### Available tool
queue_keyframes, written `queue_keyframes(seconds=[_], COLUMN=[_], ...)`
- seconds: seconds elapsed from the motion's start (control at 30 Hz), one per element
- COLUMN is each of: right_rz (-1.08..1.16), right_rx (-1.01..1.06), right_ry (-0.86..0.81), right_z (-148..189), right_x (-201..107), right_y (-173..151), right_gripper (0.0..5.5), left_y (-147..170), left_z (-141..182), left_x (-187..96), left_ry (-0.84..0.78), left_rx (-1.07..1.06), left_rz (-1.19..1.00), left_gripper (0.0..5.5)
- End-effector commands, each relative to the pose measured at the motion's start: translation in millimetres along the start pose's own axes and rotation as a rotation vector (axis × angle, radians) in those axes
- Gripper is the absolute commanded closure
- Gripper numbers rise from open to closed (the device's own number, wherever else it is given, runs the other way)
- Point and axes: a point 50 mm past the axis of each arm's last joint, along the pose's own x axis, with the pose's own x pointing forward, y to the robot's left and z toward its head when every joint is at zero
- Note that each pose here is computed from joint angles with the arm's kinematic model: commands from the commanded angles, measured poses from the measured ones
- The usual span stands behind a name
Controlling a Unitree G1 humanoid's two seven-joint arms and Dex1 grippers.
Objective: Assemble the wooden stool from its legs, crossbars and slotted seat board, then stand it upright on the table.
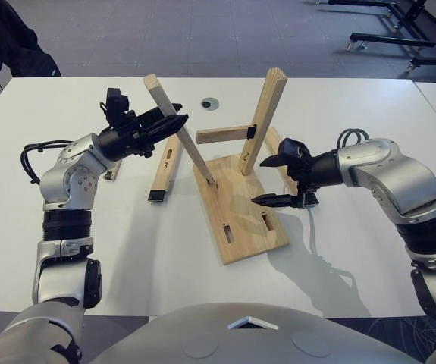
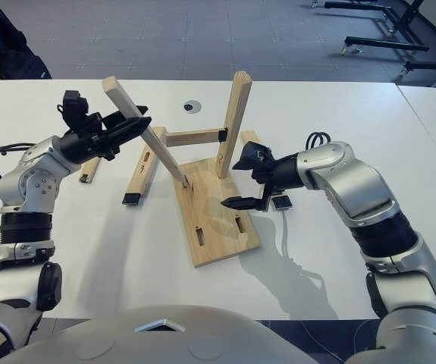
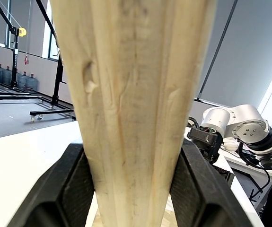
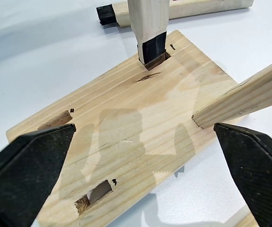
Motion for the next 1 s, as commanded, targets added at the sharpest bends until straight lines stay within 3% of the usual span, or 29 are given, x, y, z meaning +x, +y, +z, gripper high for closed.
queue_keyframes(seconds=[0.03,1.0], right_rz=[0.007,0.023], right_rx=[0.005,0.013], right_ry=[-0.002,-0.011], right_z=[0,0], right_x=[0,5], right_y=[2,8], right_gripper=[0.1,0.1], left_y=[3,14], left_z=[4,0], left_x=[3,12], left_ry=[0.018,0.069], left_rx=[0.013,0.034], left_rz=[-0.011,-0.035], left_gripper=[3.46,3.46])
